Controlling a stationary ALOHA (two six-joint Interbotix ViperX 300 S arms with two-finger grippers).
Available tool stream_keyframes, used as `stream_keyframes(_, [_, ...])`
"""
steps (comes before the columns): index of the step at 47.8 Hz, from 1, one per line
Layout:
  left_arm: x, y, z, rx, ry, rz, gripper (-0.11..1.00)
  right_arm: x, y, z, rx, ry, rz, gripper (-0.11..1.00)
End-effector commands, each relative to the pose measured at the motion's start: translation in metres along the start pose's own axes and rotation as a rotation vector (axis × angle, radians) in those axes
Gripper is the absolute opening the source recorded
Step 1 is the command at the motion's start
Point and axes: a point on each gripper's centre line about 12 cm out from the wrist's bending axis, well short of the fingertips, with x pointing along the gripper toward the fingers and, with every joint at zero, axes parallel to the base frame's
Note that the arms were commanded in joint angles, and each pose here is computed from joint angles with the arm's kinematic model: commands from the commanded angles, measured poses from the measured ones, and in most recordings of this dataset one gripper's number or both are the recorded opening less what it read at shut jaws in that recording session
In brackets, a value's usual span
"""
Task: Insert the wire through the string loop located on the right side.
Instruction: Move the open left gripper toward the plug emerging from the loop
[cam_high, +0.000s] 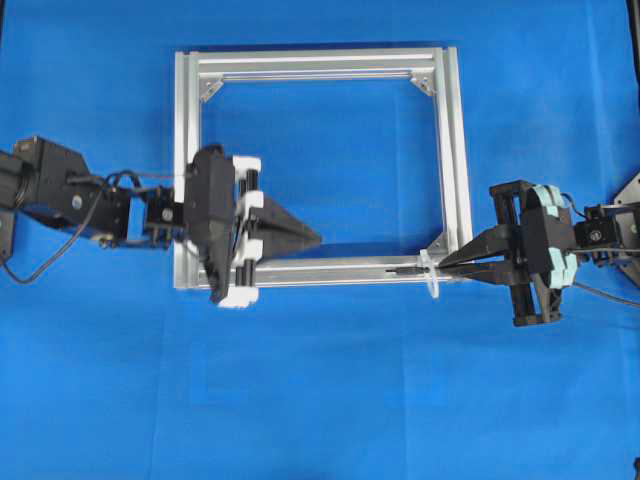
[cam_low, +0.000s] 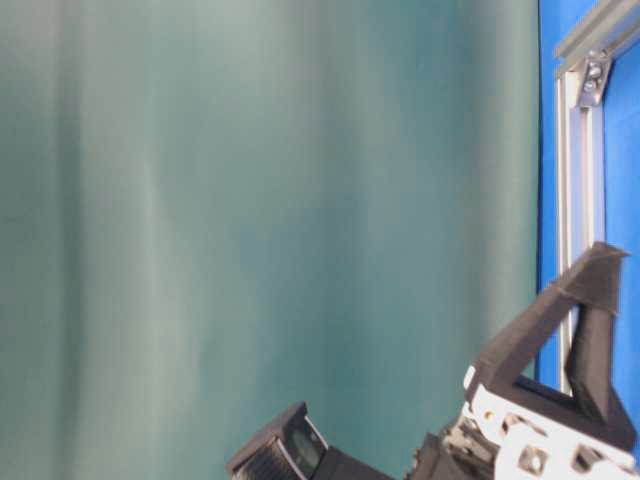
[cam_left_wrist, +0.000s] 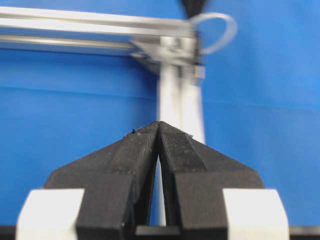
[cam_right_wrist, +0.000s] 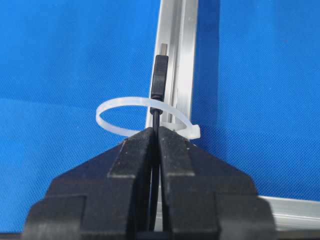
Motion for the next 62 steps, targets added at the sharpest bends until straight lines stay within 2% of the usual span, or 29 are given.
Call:
stream_keyframes(1, [-0.001, -0.009, 0.013, -0.003, -0.037, -0.024, 0.0, 0.001, 0.001, 0.008, 0.005, -0.029, 0.001, -0.03])
stream_keyframes(10, [0.002, -0.009, 0.011, -0.009, -0.011, -0.024, 0.0, 0.001, 0.001, 0.008, 0.005, -0.029, 0.001, -0.03])
stream_keyframes(19, [0.014, -0.008, 0.02, -0.014, -0.027, -0.018, 0.0, 0.001, 0.001, 0.008, 0.005, -0.03, 0.001, -0.03])
stream_keyframes(26, [0.031, -0.009, 0.034, -0.014, -0.055, -0.019, 0.0, 0.001, 0.001, 0.007, 0.004, -0.026, 0.002, -0.03])
stream_keyframes(43, [0.083, -0.014, 0.064, -0.018, -0.033, -0.021, 0.0, 0.002, 0.001, 0.008, 0.005, -0.026, 0.001, -0.03])
stream_keyframes(53, [0.098, -0.012, 0.066, -0.023, 0.006, -0.012, 0.0, 0.001, 0.001, 0.008, 0.005, -0.027, 0.001, -0.03])
stream_keyframes(62, [0.099, -0.01, 0.066, -0.024, 0.006, -0.009, 0.0, 0.001, 0.001, 0.008, 0.004, -0.029, 0.003, -0.03])
